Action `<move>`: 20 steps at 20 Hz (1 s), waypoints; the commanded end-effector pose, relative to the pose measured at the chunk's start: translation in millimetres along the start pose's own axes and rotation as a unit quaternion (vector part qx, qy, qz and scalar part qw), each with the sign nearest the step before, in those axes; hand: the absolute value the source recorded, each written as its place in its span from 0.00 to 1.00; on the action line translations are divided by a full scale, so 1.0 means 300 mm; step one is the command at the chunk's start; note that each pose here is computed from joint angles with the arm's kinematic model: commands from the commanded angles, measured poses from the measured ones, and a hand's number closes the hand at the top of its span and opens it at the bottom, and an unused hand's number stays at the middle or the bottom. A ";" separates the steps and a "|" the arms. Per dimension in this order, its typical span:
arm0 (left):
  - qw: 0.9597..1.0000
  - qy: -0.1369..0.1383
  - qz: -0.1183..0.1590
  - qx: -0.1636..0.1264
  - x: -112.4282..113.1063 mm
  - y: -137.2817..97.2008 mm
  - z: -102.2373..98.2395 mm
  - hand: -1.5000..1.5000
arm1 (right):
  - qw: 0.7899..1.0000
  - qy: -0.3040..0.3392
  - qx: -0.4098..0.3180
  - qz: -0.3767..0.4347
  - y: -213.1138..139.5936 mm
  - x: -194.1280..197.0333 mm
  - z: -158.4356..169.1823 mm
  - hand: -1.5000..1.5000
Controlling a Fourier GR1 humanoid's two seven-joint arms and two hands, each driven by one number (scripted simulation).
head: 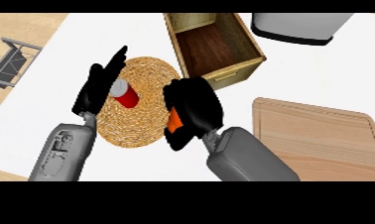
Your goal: Pick the squash from the cutting board and place it in the basket
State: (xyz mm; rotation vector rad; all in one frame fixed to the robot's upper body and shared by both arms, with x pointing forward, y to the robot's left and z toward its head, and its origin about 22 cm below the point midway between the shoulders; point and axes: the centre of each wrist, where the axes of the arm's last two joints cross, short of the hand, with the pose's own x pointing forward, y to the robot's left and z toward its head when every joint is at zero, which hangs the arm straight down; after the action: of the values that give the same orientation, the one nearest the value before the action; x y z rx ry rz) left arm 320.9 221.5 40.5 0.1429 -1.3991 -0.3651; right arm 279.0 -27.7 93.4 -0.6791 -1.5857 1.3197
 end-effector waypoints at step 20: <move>0.999 0.013 -0.007 0.035 -0.052 0.087 -0.009 0.50 | 0.958 0.054 -0.194 -0.203 -0.788 0.633 -0.114 1.00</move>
State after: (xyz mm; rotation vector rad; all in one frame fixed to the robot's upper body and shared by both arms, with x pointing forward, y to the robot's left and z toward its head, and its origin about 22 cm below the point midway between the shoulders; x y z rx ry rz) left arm 325.7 235.0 34.4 0.1837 -1.3859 -0.3370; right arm 273.1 67.1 337.0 -0.5671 -1.8627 0.7624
